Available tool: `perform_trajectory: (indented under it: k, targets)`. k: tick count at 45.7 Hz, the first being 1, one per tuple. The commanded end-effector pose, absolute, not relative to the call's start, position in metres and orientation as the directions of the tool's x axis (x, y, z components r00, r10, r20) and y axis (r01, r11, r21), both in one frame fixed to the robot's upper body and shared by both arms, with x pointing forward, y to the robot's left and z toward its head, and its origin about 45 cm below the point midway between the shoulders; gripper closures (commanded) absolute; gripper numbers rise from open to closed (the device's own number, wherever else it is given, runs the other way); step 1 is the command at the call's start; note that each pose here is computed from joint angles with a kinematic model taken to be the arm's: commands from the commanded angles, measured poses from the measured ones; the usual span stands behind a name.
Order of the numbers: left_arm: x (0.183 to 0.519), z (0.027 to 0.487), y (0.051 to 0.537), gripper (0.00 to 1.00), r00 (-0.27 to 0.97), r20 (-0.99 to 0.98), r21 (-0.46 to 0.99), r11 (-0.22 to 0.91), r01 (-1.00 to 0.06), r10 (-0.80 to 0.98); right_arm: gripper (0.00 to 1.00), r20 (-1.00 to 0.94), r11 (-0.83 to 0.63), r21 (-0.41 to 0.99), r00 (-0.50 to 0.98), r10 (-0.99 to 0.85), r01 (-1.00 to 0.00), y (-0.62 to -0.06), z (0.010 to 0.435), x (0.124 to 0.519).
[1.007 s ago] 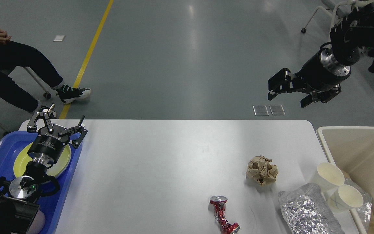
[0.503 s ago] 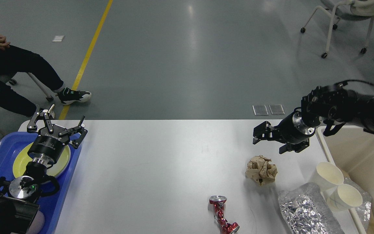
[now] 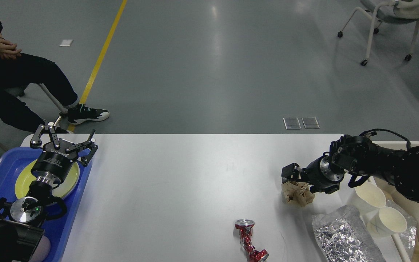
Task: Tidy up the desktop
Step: 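Grasp the crumpled brown paper with the right gripper, then lift the crumpled paper and drop it into the white bin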
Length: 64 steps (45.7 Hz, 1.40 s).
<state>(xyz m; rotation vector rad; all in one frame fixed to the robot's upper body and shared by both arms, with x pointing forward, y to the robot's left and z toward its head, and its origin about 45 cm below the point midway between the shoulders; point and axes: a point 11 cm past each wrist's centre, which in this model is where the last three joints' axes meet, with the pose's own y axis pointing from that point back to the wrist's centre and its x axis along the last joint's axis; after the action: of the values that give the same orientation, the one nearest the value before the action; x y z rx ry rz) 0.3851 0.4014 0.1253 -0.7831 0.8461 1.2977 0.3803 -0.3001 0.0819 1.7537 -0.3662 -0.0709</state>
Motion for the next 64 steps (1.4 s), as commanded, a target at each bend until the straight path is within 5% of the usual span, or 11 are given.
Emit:
perform_trajectory:
  k: [1,9,15,21,30,49,64]
  targets:
    - [0.385,0.125,0.401,0.03,0.073,-0.874,-0.021,0.112,-0.993,0.481,0.0,0.178,-0.154,0.961,0.94,-0.291,-0.23,-0.303,0.071,0.375]
    - [0.385,0.125,0.401,0.03,0.073,-0.874,-0.021,0.112,-0.993,0.481,0.08,0.22,-0.141,0.953,0.932,-0.288,-0.269,-0.3,0.062,0.373]
    - [0.385,0.125,0.401,0.03,0.073,-0.874,-0.021,0.112,-0.993,0.481,0.7,0.204,-0.131,0.96,0.94,-0.275,-0.247,-0.301,0.06,0.369]
    - [0.385,0.125,0.402,0.03,0.071,-0.874,-0.02,0.112,-0.994,0.481,1.0,0.196,-0.134,0.962,0.943,-0.27,-0.238,-0.297,0.062,0.369]
    - [0.385,0.125,0.401,0.04,0.073,-0.874,-0.021,0.112,-0.993,0.481,1.0,0.171,-0.172,0.96,0.95,-0.262,-0.22,-0.288,0.098,0.386]
    - [0.385,0.125,0.401,0.03,0.073,-0.874,-0.021,0.112,-0.993,0.481,1.0,0.218,-0.371,0.867,0.923,-0.317,-0.333,-0.291,0.319,0.429]
    - [0.385,0.125,0.402,0.03,0.071,-0.874,-0.02,0.112,-0.994,0.481,1.0,0.308,-0.395,0.807,0.884,-0.353,-0.439,-0.305,0.386,0.43]
